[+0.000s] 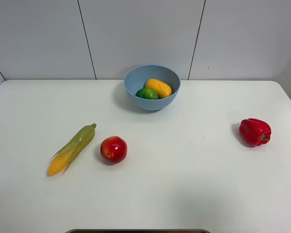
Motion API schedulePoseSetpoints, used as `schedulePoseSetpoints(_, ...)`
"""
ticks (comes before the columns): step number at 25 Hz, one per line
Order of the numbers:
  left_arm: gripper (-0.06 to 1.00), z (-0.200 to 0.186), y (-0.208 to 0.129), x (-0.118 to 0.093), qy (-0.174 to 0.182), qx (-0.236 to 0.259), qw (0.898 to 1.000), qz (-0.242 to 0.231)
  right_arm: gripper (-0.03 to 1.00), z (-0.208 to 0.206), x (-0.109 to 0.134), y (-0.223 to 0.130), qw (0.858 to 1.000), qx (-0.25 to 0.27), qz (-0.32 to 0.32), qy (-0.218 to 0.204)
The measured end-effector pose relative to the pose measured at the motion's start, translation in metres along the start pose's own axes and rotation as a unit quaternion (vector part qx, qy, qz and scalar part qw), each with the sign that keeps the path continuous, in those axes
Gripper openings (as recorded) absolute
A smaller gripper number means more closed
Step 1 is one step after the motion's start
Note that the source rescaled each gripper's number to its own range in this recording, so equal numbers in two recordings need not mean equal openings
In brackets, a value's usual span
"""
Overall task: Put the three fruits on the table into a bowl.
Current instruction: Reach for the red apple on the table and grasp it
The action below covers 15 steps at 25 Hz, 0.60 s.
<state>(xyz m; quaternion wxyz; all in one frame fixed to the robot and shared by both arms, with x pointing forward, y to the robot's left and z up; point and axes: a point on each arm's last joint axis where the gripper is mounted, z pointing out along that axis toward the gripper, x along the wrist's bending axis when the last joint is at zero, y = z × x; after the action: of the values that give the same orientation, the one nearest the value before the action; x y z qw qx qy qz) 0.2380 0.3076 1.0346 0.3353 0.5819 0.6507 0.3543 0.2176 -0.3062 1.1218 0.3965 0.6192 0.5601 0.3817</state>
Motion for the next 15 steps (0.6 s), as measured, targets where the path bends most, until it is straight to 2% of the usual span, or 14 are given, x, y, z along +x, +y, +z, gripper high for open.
schedulePoseSetpoints(9, 0.70, 0.000, 0.000, 0.000, 0.000, 0.000, 1.000, 0.001, 0.58, 0.005, -0.001, -0.030, 1.000, -0.017, 0.004, 0.005)
schedulePoseSetpoints(15, 0.70, 0.000, 0.000, 0.000, 0.000, 0.000, 1.000, 0.001, 0.58, 0.022, 0.000, -0.043, 1.000, 0.016, 0.002, 0.004)
